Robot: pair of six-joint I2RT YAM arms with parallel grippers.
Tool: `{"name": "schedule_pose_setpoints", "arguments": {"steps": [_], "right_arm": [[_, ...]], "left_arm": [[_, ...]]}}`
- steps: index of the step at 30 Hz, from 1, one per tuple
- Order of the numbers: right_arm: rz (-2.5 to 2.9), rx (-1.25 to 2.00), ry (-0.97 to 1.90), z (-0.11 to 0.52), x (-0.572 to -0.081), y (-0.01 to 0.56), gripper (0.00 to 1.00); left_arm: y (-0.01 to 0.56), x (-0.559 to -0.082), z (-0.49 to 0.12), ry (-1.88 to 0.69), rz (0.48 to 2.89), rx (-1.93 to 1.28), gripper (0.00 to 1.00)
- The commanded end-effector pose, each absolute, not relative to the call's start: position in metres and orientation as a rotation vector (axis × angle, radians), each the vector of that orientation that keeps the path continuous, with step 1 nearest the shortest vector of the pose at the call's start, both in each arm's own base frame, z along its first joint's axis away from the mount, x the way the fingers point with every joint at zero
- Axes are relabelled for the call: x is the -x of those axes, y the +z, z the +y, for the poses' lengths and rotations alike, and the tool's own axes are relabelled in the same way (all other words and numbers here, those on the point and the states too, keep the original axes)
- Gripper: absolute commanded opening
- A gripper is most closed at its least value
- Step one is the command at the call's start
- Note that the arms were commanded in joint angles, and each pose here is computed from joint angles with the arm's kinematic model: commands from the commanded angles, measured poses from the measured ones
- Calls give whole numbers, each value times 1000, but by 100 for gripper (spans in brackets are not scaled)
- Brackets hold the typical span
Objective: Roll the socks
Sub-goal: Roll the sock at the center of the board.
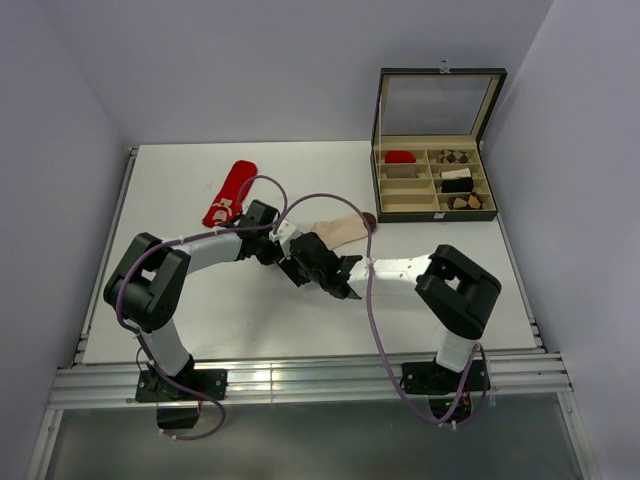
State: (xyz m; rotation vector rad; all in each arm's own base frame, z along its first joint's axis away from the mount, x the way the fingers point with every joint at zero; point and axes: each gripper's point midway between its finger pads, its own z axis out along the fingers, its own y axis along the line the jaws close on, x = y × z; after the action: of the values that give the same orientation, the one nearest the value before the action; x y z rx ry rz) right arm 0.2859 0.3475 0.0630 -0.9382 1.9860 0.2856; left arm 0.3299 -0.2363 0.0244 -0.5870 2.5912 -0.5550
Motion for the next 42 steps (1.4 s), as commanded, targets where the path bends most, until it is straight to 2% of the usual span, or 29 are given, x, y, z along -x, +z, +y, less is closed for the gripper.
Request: {"name": "schedule_pose_setpoints", "arguments": {"steps": [1,8,11,14,17,18,19,22,25,28,31,38,42], "right_arm": [[1964,961,297,363,-291,58,54],[2001,977,259,358,-291,34,52],[2017,983,255,356,-289,27,48],[2028,982,262,355,-287,25,35],[2051,974,265,352,-284,20,14],[2074,967,276,350,-282,16,3],[2085,967,302,351,-279,15,0],[2155,906,401,346,-277,15,0],[2248,830,609,344,-274,19,0],[2325,713,852,342,-273,25,0],[2398,603,1076,337,-273,27,0],[2536,202,1426,321,-276,17,0],[2603,25,1486,312,-273,1,0]], "left_arm": [[22,-328,-235,-506,2610,546,2],[20,-328,-237,-521,2616,550,2],[21,-329,-237,-517,2612,554,2],[21,-329,-236,-514,2608,557,2],[23,-329,-236,-524,2602,569,3],[23,-329,-237,-530,2598,570,4],[25,-329,-237,-535,2594,573,8],[31,-330,-236,-552,2566,589,13],[40,-331,-233,-564,2525,620,30],[48,-332,-232,-586,2487,652,39],[55,-332,-233,-623,2456,679,55],[62,-331,-240,-709,2423,702,61],[61,-331,-245,-736,2423,694,61]]}}
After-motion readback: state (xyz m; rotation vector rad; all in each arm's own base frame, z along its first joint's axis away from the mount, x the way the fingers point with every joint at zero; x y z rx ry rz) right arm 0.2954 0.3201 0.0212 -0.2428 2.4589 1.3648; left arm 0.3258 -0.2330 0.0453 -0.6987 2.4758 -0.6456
